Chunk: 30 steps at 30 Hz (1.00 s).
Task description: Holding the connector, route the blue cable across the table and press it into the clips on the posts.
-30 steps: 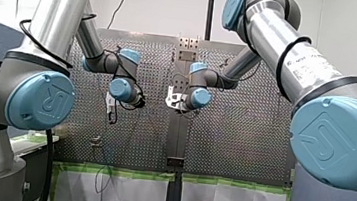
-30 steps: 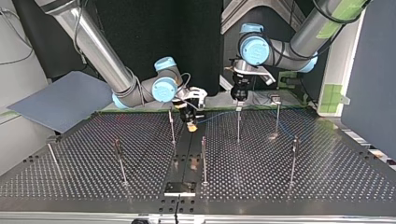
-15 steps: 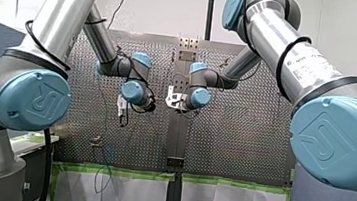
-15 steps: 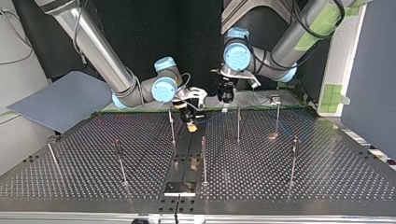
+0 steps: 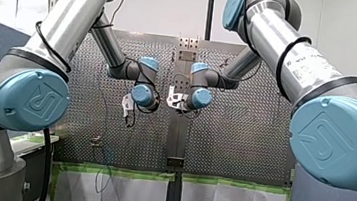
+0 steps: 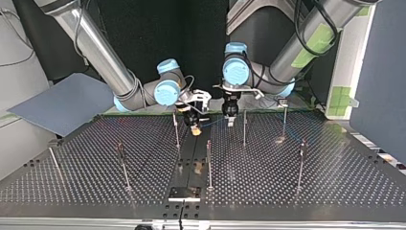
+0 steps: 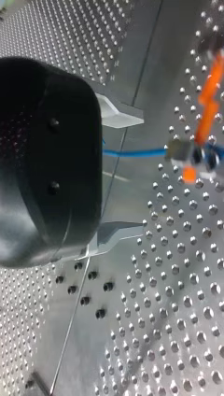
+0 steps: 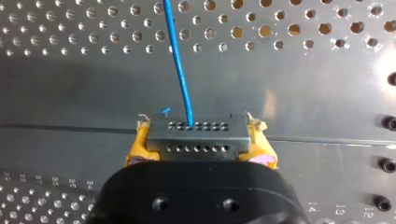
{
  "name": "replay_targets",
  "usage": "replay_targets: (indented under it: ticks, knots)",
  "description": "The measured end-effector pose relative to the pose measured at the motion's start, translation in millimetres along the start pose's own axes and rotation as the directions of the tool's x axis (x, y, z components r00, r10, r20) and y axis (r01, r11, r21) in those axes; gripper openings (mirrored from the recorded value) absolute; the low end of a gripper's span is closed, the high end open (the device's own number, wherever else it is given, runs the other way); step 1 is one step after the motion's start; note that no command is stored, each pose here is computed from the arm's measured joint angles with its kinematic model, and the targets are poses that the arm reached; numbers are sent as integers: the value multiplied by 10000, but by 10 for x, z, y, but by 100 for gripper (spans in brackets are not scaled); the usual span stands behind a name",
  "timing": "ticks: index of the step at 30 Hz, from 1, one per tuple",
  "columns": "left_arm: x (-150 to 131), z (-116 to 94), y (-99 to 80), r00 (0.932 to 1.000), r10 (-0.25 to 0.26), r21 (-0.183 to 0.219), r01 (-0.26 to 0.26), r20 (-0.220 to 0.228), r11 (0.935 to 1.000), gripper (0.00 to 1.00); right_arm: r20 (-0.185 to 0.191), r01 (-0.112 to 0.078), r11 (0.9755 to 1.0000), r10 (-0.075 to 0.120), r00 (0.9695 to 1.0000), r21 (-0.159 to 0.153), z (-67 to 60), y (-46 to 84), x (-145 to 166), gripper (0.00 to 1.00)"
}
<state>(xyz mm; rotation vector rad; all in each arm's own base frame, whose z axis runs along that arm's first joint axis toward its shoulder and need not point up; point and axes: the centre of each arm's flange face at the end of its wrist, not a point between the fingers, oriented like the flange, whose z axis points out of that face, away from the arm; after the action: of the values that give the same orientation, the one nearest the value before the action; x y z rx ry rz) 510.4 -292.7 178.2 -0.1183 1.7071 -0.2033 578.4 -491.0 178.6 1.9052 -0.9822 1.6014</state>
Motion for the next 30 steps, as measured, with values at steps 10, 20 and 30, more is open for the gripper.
replay_targets:
  ticks: [10,20,30]
  knots:
    - [113,143,-12,9999,19,216,-16,-150,9998,100,-33,-18,10000,18,10000,-25,7,26,7,0]
    - [258,424,-30,10000,-22,-204,23,49,9998,100,-47,-46,10000,46,10000,23,13,54,19,0]
    - [258,411,-39,9999,113,-666,-108,68,9977,67,-45,-53,10000,53,10000,7,16,74,24,0]
